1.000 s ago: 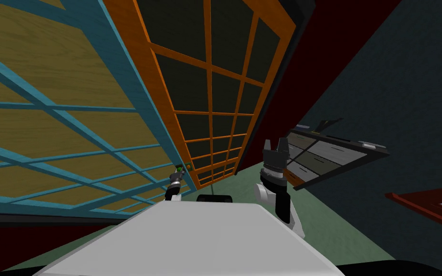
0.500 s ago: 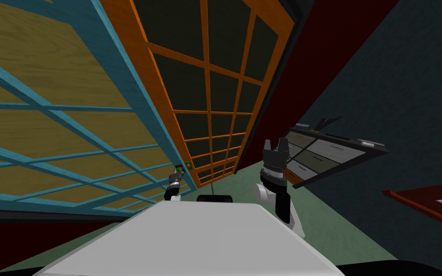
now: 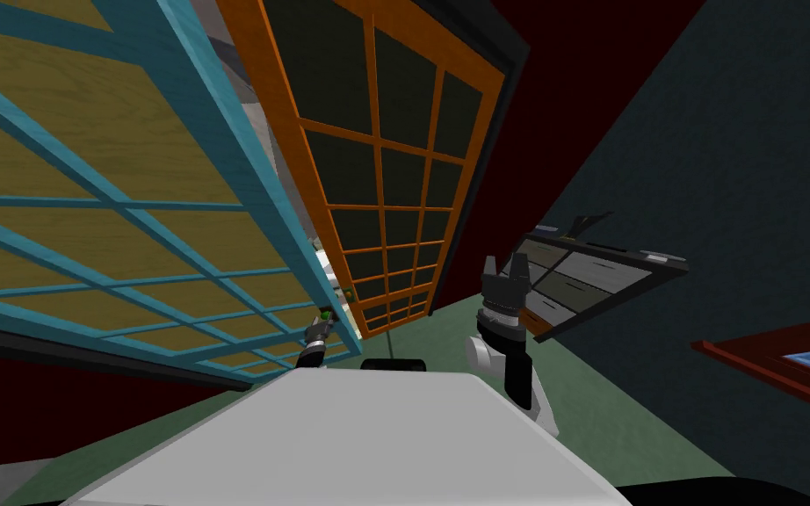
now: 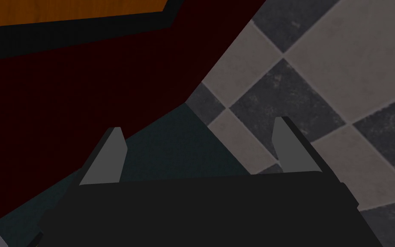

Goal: Pull the door open

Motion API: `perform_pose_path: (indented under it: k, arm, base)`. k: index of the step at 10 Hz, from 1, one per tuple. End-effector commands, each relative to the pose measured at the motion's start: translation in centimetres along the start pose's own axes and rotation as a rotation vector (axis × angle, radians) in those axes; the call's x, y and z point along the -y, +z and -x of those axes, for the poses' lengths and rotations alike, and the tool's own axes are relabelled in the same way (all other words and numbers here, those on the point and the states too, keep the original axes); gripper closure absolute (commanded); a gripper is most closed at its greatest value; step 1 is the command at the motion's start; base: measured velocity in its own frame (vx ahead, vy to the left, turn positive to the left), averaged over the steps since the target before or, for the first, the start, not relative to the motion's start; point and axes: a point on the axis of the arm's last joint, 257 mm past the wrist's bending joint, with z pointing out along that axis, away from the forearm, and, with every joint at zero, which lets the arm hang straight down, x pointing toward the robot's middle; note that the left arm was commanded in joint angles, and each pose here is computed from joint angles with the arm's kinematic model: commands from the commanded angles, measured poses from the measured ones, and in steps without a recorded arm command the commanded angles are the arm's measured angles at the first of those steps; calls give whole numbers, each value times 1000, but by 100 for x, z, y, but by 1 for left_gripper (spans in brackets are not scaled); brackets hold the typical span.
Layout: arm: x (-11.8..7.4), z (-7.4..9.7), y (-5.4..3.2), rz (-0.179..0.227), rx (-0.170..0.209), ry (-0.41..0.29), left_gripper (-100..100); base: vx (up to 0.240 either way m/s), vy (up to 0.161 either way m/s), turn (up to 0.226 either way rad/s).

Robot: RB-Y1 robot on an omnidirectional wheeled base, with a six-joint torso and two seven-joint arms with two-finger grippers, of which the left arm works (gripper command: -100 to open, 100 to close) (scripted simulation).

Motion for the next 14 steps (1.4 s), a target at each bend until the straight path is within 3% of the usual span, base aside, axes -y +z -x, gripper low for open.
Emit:
perform_pose_path:
  k: [1, 2, 4, 9, 11, 13, 14]
  arm:
    - [-258, -127, -102, 35, -31, 4, 100]
    - [-302, -170, -143, 42, -41, -4, 100]
    - [-302, -170, -143, 42, -41, -4, 100]
    - [-563, -282, -320, 81, -72, -44, 100]
    - [-563, -282, -320, 81, -72, -44, 100]
    - [-730, -345, -438, 107, -89, -74, 100]
    - [-730, -345, -438, 107, -89, -74, 100]
  base:
    - [-150, -35, 58]
    - [-107, 4, 14]
    - [-43, -6, 8]
    - [-73, -15, 12]
    - [-67, -26, 29]
    - [-85, -25, 25]
    - [-102, -11, 20]
